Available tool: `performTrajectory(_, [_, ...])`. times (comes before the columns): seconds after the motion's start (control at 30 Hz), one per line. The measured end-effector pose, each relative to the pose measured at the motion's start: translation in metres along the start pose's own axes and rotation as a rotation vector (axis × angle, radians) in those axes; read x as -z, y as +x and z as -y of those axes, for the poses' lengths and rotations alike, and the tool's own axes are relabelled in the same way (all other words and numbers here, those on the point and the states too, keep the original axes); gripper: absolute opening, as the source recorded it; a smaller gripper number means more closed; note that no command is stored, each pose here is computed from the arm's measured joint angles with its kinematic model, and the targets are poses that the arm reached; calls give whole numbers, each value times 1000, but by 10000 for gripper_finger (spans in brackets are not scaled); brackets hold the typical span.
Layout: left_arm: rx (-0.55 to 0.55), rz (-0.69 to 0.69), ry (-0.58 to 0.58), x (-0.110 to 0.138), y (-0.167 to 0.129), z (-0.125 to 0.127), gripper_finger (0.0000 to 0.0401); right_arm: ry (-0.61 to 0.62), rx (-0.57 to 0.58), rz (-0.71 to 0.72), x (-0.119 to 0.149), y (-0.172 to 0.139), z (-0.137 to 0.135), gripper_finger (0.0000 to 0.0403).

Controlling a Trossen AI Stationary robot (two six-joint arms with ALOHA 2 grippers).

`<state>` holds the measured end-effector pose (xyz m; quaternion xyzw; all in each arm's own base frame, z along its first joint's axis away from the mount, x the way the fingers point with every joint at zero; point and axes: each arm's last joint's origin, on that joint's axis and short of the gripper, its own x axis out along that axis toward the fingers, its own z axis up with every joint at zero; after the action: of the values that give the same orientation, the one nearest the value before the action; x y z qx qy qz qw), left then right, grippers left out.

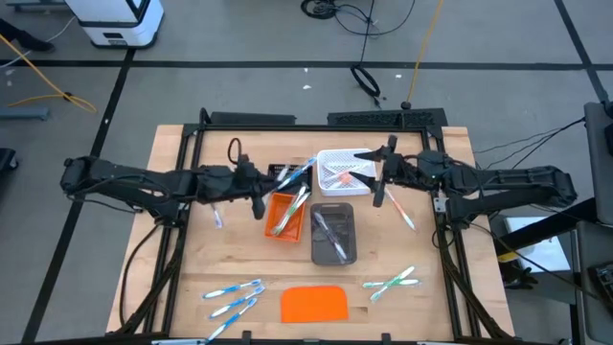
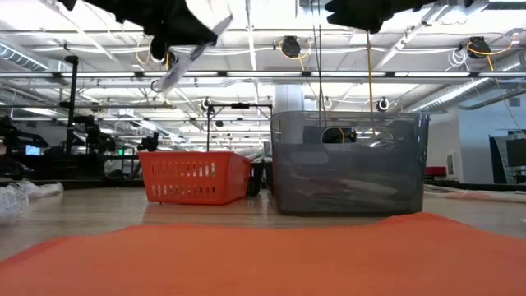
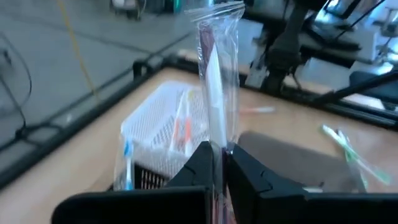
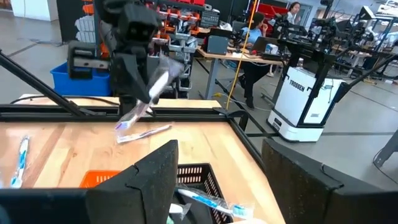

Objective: Pick & Place Toothbrushes
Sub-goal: Put the violet toothbrush into the transparent bin

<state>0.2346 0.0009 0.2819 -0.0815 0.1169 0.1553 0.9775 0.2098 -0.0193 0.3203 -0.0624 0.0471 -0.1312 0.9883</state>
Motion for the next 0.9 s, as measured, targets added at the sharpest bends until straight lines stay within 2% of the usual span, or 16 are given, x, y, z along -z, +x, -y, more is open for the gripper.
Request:
performTrajectory(0.1, [13,69,29,-6,4,2,6,5,0,7,1,5,-1,226])
performTrajectory(0.27, [68,170,66,-11,15,9,20,9,-50,31,1,10,-4,226])
performTrajectory(0.47, [130,275,143,-8,36,17,7,16,-114,81,-1,17,-7,226])
performTrajectory(0.57, [149,339,142,-6,47,21,16,33,-123,83,0,20,-8,226])
performTrajectory(0.73, [156,399,128,-4,62,25,13,59,-147,90,3,28,-11,226])
performTrajectory(0.9, [161,385,162,-3,81,32,15,67,-203,123,6,38,-15,226])
